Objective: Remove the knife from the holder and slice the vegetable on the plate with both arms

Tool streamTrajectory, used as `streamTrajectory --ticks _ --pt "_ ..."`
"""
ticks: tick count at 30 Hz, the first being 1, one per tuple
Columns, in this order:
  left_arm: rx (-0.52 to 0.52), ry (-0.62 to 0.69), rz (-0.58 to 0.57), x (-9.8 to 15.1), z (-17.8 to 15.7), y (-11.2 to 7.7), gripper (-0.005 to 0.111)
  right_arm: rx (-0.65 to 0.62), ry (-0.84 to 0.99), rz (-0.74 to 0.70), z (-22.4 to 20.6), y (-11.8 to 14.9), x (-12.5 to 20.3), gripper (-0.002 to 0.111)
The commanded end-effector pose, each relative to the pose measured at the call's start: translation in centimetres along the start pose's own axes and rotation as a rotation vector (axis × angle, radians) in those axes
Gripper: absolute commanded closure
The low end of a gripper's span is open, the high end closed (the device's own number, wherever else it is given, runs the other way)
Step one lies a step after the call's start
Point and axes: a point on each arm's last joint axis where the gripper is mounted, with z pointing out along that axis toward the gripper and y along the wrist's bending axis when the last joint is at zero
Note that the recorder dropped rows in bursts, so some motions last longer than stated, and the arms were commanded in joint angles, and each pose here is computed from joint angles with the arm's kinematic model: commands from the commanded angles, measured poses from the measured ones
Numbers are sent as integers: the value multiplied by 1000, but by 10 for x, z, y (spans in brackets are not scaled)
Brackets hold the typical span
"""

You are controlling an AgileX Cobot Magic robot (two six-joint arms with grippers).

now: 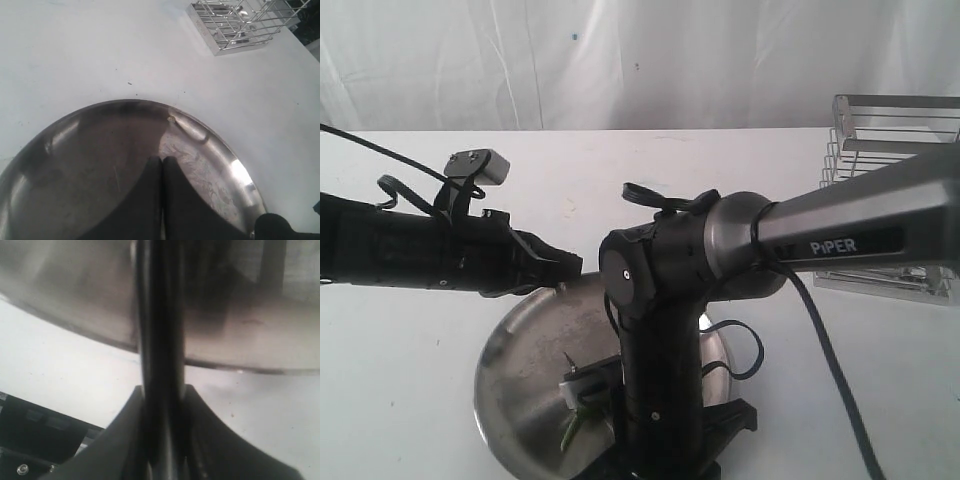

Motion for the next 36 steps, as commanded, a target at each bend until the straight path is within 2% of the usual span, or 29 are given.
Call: streamTrajectory --ticks 1,9,29,36 --pt "39 13 -50 7 6 2 107 1 -17 -5 -2 -2 -2 108" --pt "60 164 -59 46 36 5 107 -1 -23 -5 -2 -1 -3 108" --pt "50 309 -127 90 58 24 107 -10 -94 -2 -2 -1 -10 108" --pt "52 317 -139 93 57 24 107 -37 -144 16 -1 1 -16 108"
